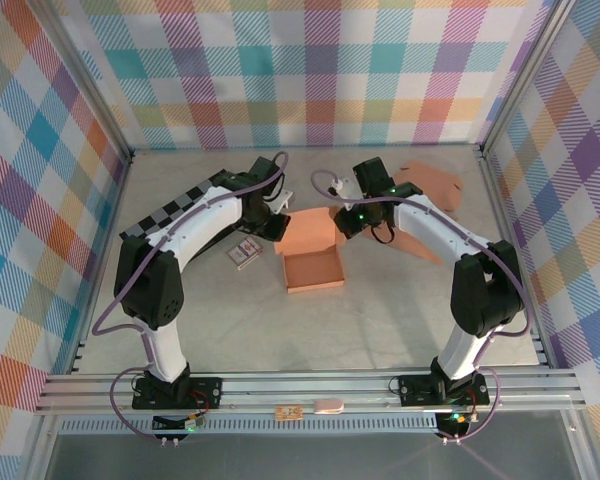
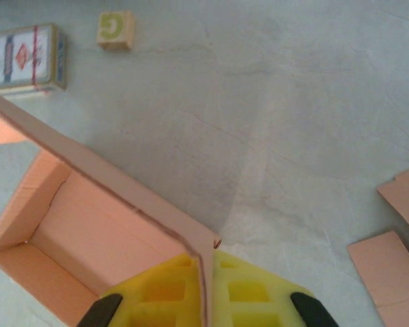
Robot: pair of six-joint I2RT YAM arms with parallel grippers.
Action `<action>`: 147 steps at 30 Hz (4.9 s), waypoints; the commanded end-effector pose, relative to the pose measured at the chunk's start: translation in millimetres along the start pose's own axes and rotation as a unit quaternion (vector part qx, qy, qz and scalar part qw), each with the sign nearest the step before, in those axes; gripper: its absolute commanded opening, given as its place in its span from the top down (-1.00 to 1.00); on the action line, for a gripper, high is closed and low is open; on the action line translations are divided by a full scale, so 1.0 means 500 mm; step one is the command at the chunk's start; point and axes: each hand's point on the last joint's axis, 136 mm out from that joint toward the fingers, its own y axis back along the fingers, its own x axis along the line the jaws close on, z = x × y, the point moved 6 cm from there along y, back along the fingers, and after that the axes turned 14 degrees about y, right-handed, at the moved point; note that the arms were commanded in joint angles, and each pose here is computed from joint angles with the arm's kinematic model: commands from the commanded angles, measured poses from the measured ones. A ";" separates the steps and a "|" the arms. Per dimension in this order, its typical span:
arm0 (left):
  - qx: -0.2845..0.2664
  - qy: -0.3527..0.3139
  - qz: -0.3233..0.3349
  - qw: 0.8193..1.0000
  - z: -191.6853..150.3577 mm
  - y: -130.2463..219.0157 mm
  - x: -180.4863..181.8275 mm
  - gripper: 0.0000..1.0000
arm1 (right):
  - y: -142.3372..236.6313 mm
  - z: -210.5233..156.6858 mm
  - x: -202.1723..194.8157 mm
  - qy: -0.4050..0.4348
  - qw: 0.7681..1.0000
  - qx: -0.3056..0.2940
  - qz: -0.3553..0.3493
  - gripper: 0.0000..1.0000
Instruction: Fold the paper box
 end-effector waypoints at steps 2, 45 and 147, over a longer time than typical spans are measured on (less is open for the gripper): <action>-0.041 0.071 0.014 0.996 0.048 0.015 -0.013 0.97 | 0.008 0.037 -0.012 -0.085 0.995 -0.029 -0.052 1.00; -0.246 0.102 -0.132 0.955 0.173 -0.057 -0.011 1.00 | -0.086 0.056 -0.049 -0.160 0.948 -0.234 -0.148 1.00; -0.187 0.122 -0.017 0.975 -0.119 -0.124 -0.046 0.25 | 0.177 -0.103 0.047 -0.550 0.829 -0.093 -0.028 -0.49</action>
